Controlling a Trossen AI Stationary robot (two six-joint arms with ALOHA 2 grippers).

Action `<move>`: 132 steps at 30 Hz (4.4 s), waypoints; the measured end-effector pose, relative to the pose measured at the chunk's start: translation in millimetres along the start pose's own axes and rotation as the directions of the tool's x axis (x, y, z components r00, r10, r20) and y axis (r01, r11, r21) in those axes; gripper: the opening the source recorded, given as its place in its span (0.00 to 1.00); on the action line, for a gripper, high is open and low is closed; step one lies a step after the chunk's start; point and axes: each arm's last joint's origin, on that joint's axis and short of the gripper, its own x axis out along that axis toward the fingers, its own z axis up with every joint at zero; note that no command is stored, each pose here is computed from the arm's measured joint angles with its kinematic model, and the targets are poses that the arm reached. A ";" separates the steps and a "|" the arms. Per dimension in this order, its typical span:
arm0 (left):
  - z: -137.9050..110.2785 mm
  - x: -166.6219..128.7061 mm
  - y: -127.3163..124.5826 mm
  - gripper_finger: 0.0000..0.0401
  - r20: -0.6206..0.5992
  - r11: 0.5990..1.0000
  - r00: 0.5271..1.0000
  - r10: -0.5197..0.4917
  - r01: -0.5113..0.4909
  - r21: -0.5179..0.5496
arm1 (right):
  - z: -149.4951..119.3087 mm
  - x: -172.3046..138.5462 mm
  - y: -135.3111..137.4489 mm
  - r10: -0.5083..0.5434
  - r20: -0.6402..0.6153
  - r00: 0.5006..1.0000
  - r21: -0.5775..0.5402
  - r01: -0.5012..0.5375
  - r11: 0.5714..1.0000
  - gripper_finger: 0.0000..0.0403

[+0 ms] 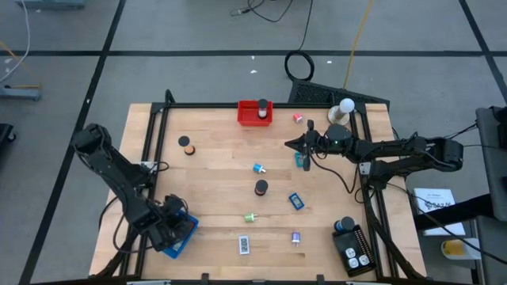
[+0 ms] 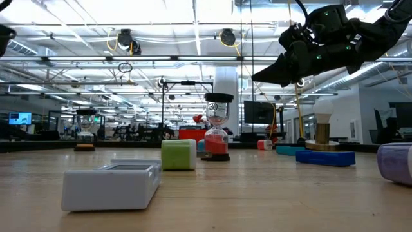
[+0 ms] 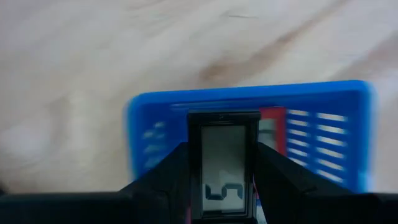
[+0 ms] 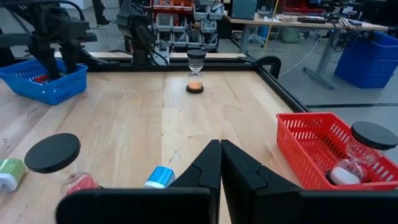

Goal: Pick & Place Office items
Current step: Put the black digital timer into the blue bin, then put the red charger adapter into the black bin

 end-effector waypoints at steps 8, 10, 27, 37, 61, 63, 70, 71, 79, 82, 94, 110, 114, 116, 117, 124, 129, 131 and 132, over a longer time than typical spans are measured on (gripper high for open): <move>-3.3 9.7 5.5 0.37 0.030 0.999 0.999 0.034 -0.034 -0.011 | 0.0 0.0 0.0 0.000 0.000 1.000 0.000 0.000 1.000 0.01; -4.0 13.5 5.8 0.37 0.039 0.999 0.998 0.048 -0.047 -0.008 | 0.0 0.0 0.0 0.000 0.000 1.000 0.000 0.000 1.000 0.01; -9.8 20.4 1.4 0.63 -0.040 0.996 0.996 0.078 -0.080 -0.040 | 0.2 0.1 0.4 0.002 0.001 1.000 -0.001 -0.002 1.000 0.01; -8.3 -6.8 -8.4 0.48 -0.057 0.995 0.994 0.093 -0.094 -0.020 | 0.8 0.1 0.4 0.002 0.008 1.000 -0.002 -0.002 1.000 0.01; 121.9 -13.6 -49.3 0.02 0.547 0.789 0.624 -0.559 0.196 0.583 | 5.1 0.0 -0.8 -0.030 0.050 0.998 0.093 0.025 0.995 0.01; 131.9 -0.4 -45.3 0.02 0.550 0.732 0.526 -0.649 0.236 0.639 | 4.9 0.0 -0.8 -0.029 0.048 0.998 0.108 0.024 0.994 0.01; 168.3 36.2 -13.3 0.03 0.653 0.773 0.417 -0.632 0.283 0.568 | 7.3 -0.2 -1.0 -0.033 0.072 0.997 0.117 0.024 0.993 0.01; 173.3 39.7 -9.9 0.05 0.666 0.792 0.431 -0.609 0.280 0.542 | 8.4 -0.2 -1.1 -0.034 0.084 0.996 0.115 0.024 0.993 0.01; 208.3 61.9 -6.4 0.06 0.697 0.793 0.407 -0.591 0.134 0.594 | 13.0 -1.0 -4.0 -0.127 0.126 0.984 0.151 0.108 0.983 0.01; 219.9 71.9 -5.6 0.01 0.677 0.743 0.330 -0.658 0.136 0.656 | 10.2 0.1 -4.3 -0.137 0.104 0.985 0.154 0.120 0.981 0.01; 261.0 113.1 -0.6 0.01 0.629 0.678 0.287 -0.723 0.118 0.726 | 11.6 4.0 -7.8 -0.218 -0.029 0.976 0.319 0.216 0.923 0.01; 265.8 141.9 -11.9 0.03 0.574 0.646 0.364 -0.734 0.111 0.755 | 23.7 20.0 14.1 -0.327 -0.392 0.860 0.289 0.452 0.844 0.13; 265.3 143.4 -11.4 0.06 0.570 0.645 0.379 -0.729 0.100 0.758 | 12.7 28.8 13.1 -0.325 -0.429 0.843 0.311 0.476 0.823 0.26; 265.3 143.3 -11.4 0.07 0.571 0.645 0.378 -0.728 0.099 0.757 | 5.3 32.5 9.6 -0.334 -0.460 0.823 0.338 0.510 0.791 0.32; 265.5 143.1 -11.4 0.06 0.575 0.648 0.377 -0.727 0.097 0.756 | 1.8 34.2 7.8 -0.338 -0.474 0.813 0.348 0.525 0.777 0.35; 266.3 141.8 -11.4 0.01 0.592 0.656 0.363 -0.719 0.076 0.751 | 5.7 23.1 -2.8 -0.364 -0.513 0.777 0.350 0.577 0.738 0.56; 265.0 138.7 -5.9 0.04 0.609 0.657 0.328 -0.722 0.048 0.753 | 28.4 0.9 -4.3 -0.419 -0.462 0.782 0.367 0.599 0.712 0.66; 266.9 137.2 0.1 0.03 0.628 0.671 0.311 -0.713 0.042 0.741 | 34.3 -4.6 -2.6 -0.428 -0.439 0.790 0.372 0.593 0.714 0.68; 268.3 137.2 3.2 0.03 0.635 0.678 0.313 -0.706 0.040 0.734 | 35.6 -6.6 -1.7 -0.428 -0.436 0.791 0.368 0.591 0.718 0.68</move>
